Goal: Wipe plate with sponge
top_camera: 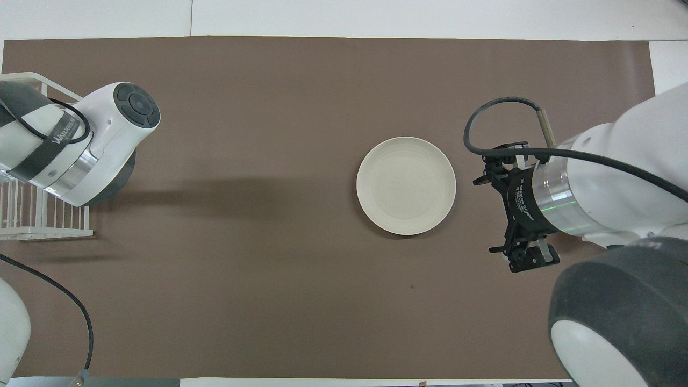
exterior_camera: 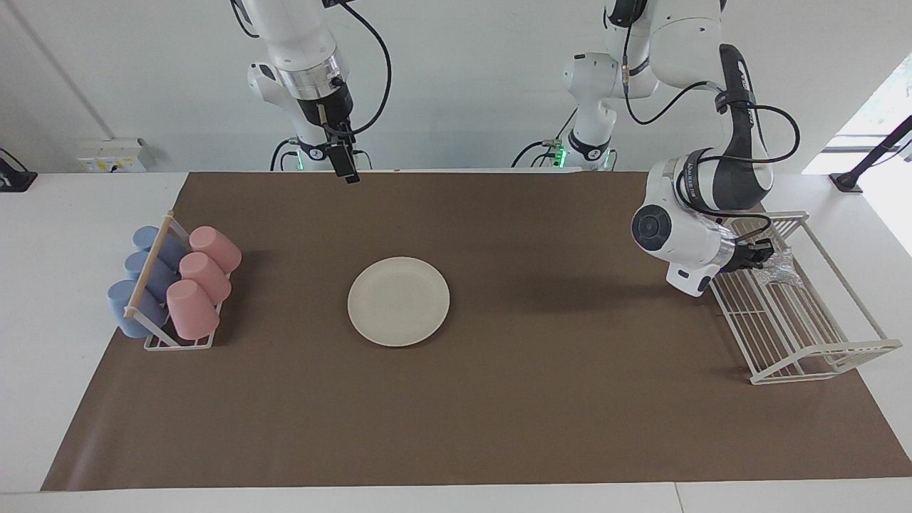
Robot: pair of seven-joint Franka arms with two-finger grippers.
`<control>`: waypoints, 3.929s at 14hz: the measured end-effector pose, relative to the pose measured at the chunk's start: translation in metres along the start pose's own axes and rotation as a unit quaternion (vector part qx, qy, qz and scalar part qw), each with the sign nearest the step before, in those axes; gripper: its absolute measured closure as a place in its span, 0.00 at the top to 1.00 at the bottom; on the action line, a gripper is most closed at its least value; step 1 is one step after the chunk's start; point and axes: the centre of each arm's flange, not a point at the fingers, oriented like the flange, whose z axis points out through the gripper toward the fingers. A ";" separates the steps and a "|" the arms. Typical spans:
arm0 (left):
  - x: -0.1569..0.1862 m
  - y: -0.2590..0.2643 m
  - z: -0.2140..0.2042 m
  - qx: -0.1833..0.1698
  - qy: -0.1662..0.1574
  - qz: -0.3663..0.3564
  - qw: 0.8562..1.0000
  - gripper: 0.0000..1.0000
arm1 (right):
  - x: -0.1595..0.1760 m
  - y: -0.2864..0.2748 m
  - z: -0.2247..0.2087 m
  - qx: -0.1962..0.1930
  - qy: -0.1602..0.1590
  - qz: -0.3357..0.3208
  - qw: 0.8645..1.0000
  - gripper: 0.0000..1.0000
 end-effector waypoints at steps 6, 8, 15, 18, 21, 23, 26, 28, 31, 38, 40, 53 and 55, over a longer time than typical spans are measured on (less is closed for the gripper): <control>-0.023 -0.086 -0.074 -0.222 -0.052 -0.062 0.972 0.04 | -0.010 0.002 0.001 -0.001 -0.003 0.020 1.000 1.00; -0.033 -0.093 -0.097 -0.314 -0.069 -0.064 0.945 0.04 | -0.020 0.003 0.001 0.004 -0.004 0.031 1.000 1.00; -0.063 -0.137 -0.113 -0.629 -0.147 -0.130 0.752 0.04 | -0.099 0.013 0.014 0.048 -0.025 0.077 0.996 1.00; -0.070 -0.115 -0.110 -0.717 -0.178 -0.125 0.662 0.04 | -0.106 0.014 0.024 0.048 -0.025 0.071 0.996 0.89; -0.090 -0.078 -0.102 -0.787 -0.174 -0.110 0.582 0.04 | -0.114 0.003 0.030 0.074 -0.038 0.075 0.994 0.84; -0.111 -0.056 -0.097 -0.823 -0.156 -0.091 0.538 0.04 | -0.124 -0.004 0.037 0.092 -0.049 0.079 0.991 1.00; -0.138 -0.023 -0.103 -0.860 -0.118 -0.064 0.493 0.04 | -0.148 0.003 0.053 0.094 -0.054 0.072 0.991 1.00; -0.149 0.002 -0.113 -0.877 -0.084 -0.029 0.472 0.04 | -0.165 0.011 0.060 0.095 -0.066 0.066 0.991 1.00; -0.157 0.036 -0.112 -0.898 -0.029 0.016 0.439 0.04 | -0.182 0.019 0.067 0.089 -0.079 0.058 0.991 1.00; -0.168 0.063 -0.118 -0.919 0.019 0.049 0.392 0.04 | -0.207 0.019 0.096 0.122 -0.119 0.050 0.984 1.00; -0.169 0.064 -0.121 -0.920 0.020 0.051 0.389 0.04 | -0.214 0.021 0.108 0.121 -0.126 0.049 0.983 1.00; -0.171 0.063 -0.123 -0.921 0.019 0.057 0.385 0.04 | -0.223 0.030 0.131 0.112 -0.119 0.037 0.986 1.00; -0.171 0.063 -0.123 -0.921 0.019 0.058 0.385 0.04 | -0.222 0.030 0.132 0.112 -0.119 0.038 0.986 0.97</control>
